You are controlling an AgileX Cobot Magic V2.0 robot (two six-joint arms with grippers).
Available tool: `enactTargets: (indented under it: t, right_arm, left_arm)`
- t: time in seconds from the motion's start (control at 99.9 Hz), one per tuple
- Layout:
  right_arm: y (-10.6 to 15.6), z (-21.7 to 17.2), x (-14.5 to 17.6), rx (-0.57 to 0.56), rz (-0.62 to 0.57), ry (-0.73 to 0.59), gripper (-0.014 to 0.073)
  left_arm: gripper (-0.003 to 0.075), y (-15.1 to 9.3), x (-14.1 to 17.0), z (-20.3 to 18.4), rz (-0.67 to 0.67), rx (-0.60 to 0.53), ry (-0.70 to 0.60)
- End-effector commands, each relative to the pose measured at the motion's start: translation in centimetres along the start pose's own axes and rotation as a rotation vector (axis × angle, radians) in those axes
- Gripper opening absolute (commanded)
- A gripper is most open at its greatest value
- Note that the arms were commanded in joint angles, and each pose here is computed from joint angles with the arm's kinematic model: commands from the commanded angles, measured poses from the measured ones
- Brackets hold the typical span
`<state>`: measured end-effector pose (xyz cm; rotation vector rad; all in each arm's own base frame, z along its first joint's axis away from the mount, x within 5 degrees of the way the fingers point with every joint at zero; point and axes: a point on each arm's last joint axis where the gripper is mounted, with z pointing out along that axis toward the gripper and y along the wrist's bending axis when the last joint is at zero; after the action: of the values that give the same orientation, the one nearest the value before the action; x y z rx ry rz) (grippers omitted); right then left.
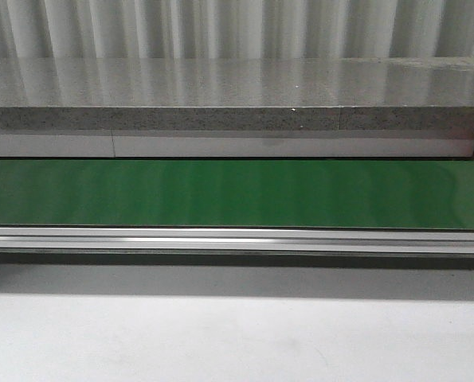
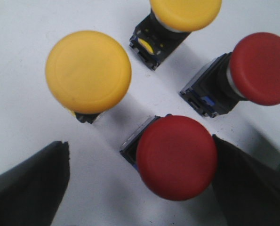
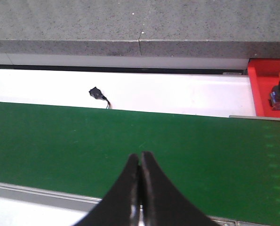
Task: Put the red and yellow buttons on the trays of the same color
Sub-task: 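Lower the left gripper toward a red-capped button in the cluster, then grasp the red button with the left gripper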
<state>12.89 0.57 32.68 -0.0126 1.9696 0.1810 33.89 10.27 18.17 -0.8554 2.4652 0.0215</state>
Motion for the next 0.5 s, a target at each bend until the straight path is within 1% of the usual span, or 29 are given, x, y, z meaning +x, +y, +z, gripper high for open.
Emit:
enactTargets:
  t: [0.0, 0.1, 0.15, 0.17, 0.19, 0.2, 0.22, 0.26, 0.33, 0.411, 0.491]
  right_arm:
    - [0.0, -0.4, -1.2, 0.016, -0.003, -0.079, -0.0068]
    - [0.0, -0.4, -1.2, 0.016, -0.003, -0.079, -0.0068]
    - [0.0, -0.4, -1.2, 0.016, -0.003, -0.079, -0.0068]
    - [0.0, -0.4, -1.2, 0.016, -0.003, -0.079, -0.0068]
    - [0.0, -0.4, -1.2, 0.016, -0.003, -0.079, -0.0068]
    - [0.0, -0.4, -1.2, 0.016, -0.003, -0.079, -0.0068]
    - [0.0, -0.4, -1.2, 0.016, -0.003, -0.079, -0.0068]
    - [0.0, -0.4, -1.2, 0.016, -0.003, -0.079, -0.0068]
    - [0.0, -0.4, -1.2, 0.016, -0.003, -0.079, -0.0068]
    - [0.0, -0.4, -1.2, 0.016, -0.003, -0.079, -0.0068]
    - [0.0, -0.4, -1.2, 0.016, -0.003, -0.079, -0.0068]
  left_arm:
    - [0.0528, -0.6, -1.8, -1.8, -0.023, 0.053, -0.114]
    - [0.0388, -0.7, -1.9, -1.9, -0.023, 0.051, -0.110]
    - [0.0285, -0.7, -1.9, -1.9, -0.023, 0.048, -0.106]
    - [0.0258, -0.7, -1.9, -2.0, -0.020, 0.049, -0.108]
    - [0.0204, -0.7, -1.9, -2.1, -0.016, 0.048, -0.108]
    - [0.0204, -0.7, -1.9, -2.1, -0.015, 0.048, -0.108]
    - [0.0150, -0.7, -2.0, -2.2, -0.012, 0.048, -0.109]
    - [0.0074, -0.7, -2.0, -2.5, -0.007, 0.047, -0.110]
    - [-0.0022, -0.6, -2.1, -3.3, 0.001, 0.047, -0.124]
    - [-0.0020, -0.6, -2.4, -4.9, 0.018, 0.048, -0.150]
    - [-0.0020, -0.6, -2.6, -7.2, 0.065, 0.055, -0.189]
